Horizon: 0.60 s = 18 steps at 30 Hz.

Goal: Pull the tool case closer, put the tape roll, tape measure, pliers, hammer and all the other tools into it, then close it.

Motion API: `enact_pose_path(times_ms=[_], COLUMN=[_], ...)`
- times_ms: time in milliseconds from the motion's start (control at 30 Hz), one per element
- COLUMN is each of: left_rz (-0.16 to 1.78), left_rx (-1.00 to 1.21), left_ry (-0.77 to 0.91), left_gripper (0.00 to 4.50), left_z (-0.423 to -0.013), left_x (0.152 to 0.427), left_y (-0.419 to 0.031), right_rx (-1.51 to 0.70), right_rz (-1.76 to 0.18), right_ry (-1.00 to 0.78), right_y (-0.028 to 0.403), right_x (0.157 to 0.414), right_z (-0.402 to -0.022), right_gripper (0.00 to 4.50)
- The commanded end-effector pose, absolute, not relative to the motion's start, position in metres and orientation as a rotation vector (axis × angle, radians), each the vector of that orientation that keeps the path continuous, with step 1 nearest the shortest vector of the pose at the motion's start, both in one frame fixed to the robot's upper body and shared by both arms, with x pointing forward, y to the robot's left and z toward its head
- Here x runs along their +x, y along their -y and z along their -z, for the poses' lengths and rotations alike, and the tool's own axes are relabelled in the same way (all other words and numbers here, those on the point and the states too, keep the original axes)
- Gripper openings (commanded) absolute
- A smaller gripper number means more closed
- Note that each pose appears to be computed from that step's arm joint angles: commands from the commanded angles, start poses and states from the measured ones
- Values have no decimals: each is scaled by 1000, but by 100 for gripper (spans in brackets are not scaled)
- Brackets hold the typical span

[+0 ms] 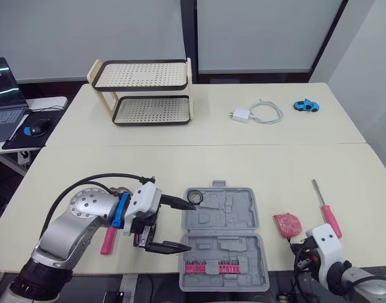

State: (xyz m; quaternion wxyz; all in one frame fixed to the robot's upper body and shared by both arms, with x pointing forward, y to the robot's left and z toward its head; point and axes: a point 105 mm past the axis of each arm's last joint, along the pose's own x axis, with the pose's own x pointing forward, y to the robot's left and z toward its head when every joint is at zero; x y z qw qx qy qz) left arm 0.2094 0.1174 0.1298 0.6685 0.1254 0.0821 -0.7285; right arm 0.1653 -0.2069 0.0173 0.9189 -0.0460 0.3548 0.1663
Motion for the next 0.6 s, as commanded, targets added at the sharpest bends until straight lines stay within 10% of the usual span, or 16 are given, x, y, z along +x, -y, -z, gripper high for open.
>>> enact_pose_path(times_ms=[33, 600], left_rz=[1671, 1670], left_rx=[293, 286], left_ry=[-167, -175], left_gripper=[450, 450], left_z=[-134, -129], left_x=[204, 201], left_y=[-115, -115], right_rx=[-87, -67], right_rz=[-380, -444], right_ry=[-730, -814], right_y=[197, 194], right_x=[157, 133], right_z=[-22, -14], right_gripper=[5, 5])
